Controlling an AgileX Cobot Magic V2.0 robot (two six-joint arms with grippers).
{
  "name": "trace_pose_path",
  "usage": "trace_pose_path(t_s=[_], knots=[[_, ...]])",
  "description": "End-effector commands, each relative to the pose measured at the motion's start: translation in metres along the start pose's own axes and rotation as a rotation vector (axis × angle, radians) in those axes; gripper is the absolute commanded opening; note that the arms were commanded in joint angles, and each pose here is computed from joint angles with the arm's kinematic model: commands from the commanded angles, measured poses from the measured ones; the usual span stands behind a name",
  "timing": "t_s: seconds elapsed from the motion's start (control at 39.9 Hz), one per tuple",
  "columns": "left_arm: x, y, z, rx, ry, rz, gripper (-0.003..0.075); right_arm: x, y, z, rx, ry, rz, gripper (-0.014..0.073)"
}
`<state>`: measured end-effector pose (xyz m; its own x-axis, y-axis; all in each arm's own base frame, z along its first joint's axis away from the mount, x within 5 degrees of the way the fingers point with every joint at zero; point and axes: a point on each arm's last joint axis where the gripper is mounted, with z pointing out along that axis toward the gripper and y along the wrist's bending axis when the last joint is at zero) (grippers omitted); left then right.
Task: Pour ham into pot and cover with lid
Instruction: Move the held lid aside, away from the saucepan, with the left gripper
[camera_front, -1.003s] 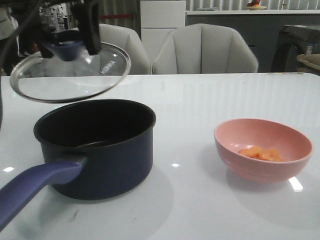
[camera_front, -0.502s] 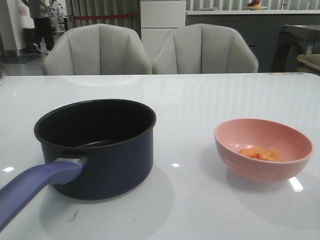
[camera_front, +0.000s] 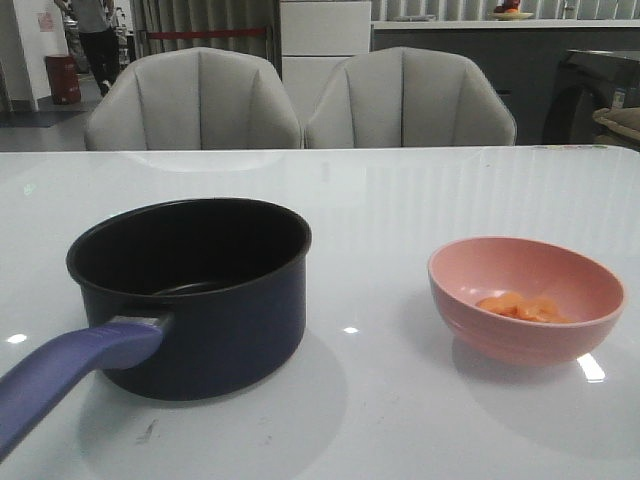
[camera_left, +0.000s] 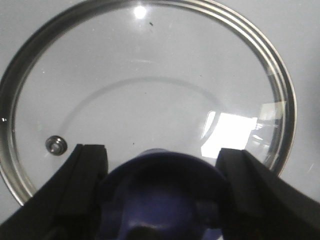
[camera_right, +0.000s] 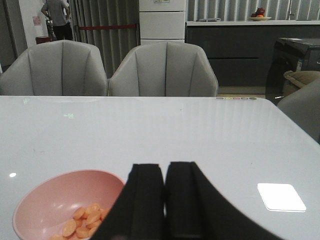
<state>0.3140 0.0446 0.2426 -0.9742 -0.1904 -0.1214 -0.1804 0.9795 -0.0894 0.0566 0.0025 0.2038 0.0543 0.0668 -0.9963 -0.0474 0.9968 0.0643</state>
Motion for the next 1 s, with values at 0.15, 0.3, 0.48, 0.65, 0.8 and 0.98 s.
trace_pose_path(t_s=[0.15,0.3,0.48,0.65,0.8,0.98], knots=[[-0.012,-0.006,0.011,0.075,-0.018,0.003,0.0117,-0.005,0.000,-0.002,-0.001,-0.085,-0.012,0.0159],[-0.016,-0.005,0.024,0.073,0.008,0.009,0.0118,-0.005,0.000,-0.002,-0.001,-0.085,-0.012,0.0159],[-0.018,-0.005,0.037,0.075,0.052,0.017,0.0233,-0.005,0.000,-0.002,0.000,-0.085,-0.013,0.0159],[-0.016,-0.010,0.047,0.079,0.107,0.055,0.0452,-0.005,0.000,-0.002,0.000,-0.085,-0.013,0.0159],[-0.016,-0.014,0.049,0.068,0.113,0.081,0.0611,-0.005,0.000,-0.002,0.000,-0.085,-0.013,0.0159],[-0.018,-0.017,0.038,0.047,0.103,0.113,0.0606,-0.005,0.000,-0.002,0.000,-0.085,-0.013,0.0159]])
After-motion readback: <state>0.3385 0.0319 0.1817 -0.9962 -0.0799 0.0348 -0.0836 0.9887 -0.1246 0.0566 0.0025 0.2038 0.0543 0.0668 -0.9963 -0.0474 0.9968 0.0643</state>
